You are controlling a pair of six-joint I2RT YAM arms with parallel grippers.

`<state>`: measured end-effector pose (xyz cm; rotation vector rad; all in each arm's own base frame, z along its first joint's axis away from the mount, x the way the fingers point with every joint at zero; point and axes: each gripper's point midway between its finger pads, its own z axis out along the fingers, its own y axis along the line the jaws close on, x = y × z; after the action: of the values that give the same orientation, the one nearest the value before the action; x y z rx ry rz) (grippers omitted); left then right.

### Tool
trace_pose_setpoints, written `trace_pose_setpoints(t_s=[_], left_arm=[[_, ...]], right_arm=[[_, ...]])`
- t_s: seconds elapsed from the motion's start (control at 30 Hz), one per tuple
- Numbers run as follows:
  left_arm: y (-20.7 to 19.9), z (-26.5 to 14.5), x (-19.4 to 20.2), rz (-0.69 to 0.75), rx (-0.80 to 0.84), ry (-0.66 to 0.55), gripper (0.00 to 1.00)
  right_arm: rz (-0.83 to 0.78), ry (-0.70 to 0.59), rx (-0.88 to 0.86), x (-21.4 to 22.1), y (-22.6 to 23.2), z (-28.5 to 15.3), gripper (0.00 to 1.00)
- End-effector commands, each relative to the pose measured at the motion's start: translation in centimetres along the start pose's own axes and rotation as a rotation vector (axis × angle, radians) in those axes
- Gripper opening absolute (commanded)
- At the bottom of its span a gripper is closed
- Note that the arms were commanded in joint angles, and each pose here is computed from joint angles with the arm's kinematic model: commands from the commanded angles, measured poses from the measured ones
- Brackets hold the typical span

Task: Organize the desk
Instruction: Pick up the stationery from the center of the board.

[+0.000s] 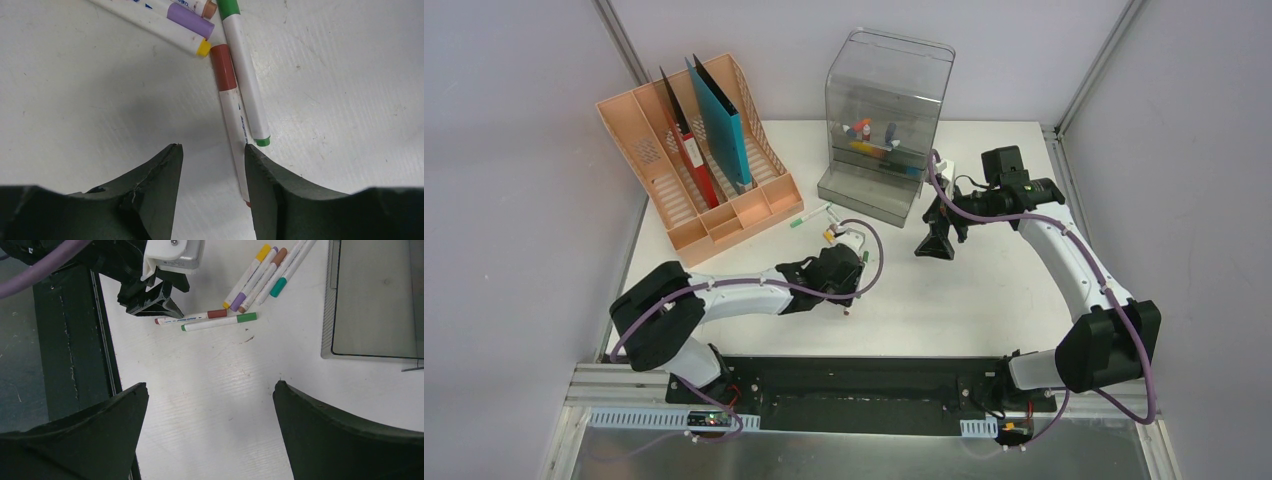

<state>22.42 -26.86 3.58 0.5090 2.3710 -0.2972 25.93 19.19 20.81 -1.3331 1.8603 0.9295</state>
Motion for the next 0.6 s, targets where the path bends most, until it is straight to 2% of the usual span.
trace_pose_setpoints(t_s=[0.0,0.07,0.57], left_arm=[[-0.7,0.0,-1.5,0.012,-0.004,-0.026,0.49],[-0.7,0.2,-1.3,0.019,-0.012,-0.017,0.45],[-0.2,0.9,0.2,0.059,-0.085,0.043,0.45]], right_arm=[[-0.039,-0.052,-0.015,-1.9,0.1,-0.5,0.99],[-0.038,-0.051,-0.015,-1.8,0.1,-0.5,0.99],[-0.038,-0.054,-0.018,-1.9,0.2,-0.5,0.99]])
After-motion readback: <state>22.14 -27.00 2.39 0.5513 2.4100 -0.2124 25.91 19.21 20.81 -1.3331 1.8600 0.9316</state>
